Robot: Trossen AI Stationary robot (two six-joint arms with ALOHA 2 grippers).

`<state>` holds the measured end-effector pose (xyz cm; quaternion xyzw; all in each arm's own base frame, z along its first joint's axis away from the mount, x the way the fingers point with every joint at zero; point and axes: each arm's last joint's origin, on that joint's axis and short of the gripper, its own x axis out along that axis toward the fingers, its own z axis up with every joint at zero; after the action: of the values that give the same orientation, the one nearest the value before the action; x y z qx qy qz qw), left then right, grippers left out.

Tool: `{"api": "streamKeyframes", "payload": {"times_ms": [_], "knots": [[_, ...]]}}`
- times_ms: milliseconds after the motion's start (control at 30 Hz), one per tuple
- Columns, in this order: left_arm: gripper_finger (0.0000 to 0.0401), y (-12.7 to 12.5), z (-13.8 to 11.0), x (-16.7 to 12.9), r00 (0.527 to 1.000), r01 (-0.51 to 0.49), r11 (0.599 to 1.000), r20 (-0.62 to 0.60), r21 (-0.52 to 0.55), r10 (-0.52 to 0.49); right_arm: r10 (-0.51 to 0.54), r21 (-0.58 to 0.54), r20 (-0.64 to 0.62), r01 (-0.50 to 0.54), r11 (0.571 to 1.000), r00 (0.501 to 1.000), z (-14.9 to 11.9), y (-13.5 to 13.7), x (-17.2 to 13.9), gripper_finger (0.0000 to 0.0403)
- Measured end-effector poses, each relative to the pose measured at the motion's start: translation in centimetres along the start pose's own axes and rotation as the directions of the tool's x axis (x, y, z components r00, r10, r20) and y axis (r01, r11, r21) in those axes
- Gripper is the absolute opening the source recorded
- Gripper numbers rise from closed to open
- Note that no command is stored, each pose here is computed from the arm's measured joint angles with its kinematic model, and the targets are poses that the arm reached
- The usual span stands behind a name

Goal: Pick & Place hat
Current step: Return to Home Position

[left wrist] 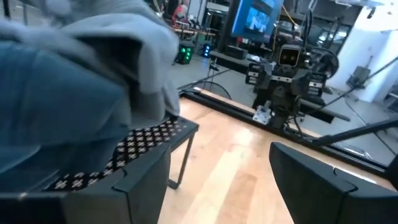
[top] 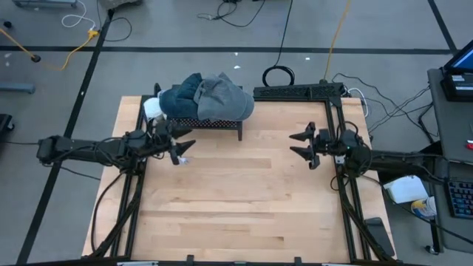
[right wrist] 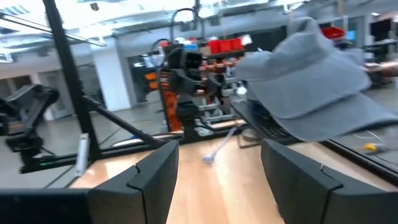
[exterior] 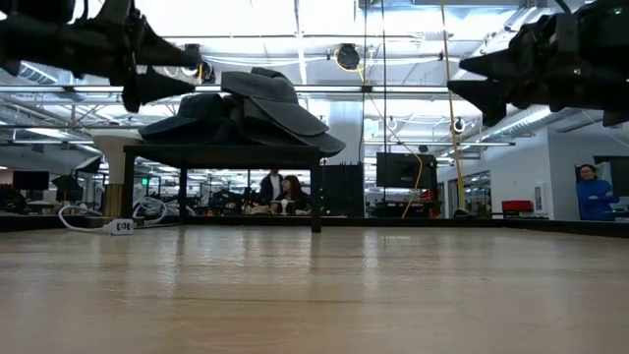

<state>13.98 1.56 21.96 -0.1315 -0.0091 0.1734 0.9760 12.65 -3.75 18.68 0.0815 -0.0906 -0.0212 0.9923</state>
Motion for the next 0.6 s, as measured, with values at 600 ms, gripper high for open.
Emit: {"api": "streamKeyframes", "payload": {"times_ms": [600], "knots": [[0.0285,1.5,-2.2,-2.5,0.992,0.007,1.000,0.122,0.013,-0.009,-0.096,-0.021,0.030,0.096,0.995,0.995,1.4,-2.4,-2.6,0.0222]]}}
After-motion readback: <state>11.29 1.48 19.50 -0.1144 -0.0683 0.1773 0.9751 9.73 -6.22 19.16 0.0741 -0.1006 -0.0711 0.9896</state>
